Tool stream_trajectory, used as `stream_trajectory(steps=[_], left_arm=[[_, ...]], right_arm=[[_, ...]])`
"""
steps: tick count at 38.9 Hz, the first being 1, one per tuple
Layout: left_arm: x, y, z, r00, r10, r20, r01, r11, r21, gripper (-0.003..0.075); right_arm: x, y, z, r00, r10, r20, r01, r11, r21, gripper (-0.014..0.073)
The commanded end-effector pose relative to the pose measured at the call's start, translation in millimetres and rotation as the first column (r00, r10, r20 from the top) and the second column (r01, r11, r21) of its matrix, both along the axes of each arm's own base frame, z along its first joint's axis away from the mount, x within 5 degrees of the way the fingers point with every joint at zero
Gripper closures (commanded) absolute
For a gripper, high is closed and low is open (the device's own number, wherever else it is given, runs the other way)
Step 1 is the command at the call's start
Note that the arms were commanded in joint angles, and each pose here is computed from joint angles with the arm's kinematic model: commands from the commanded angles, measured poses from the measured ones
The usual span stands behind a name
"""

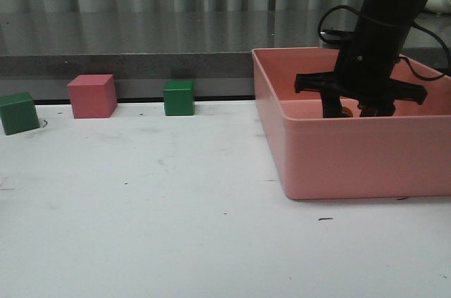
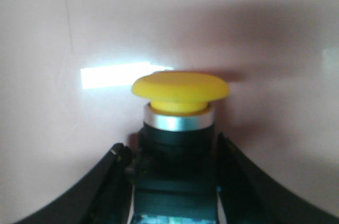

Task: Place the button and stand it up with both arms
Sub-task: 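Lower the right gripper into the pink bin and grasp the yellow button, then lift the button out of the bin and carry it toward the cubes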

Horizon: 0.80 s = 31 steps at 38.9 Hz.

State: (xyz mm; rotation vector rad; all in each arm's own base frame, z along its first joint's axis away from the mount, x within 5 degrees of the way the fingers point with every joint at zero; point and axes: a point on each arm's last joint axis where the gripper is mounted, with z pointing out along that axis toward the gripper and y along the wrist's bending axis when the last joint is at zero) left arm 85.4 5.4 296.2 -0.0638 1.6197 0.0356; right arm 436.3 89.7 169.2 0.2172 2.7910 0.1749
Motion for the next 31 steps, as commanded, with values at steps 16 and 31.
stream_trajectory(steps=[16,31], left_arm=[[1,-1,18,0.995,-0.009,0.104,0.01,1.0,-0.006,0.0079],[1,-1,18,0.994,-0.009,0.106,0.01,1.0,-0.006,0.0079]], right_arm=[[-31,-5,138,0.95,0.038,0.311,-0.048,0.999,0.026,0.0319],[-90,61,196,0.879,0.25,0.406,-0.28,0.96,0.014,0.0319]])
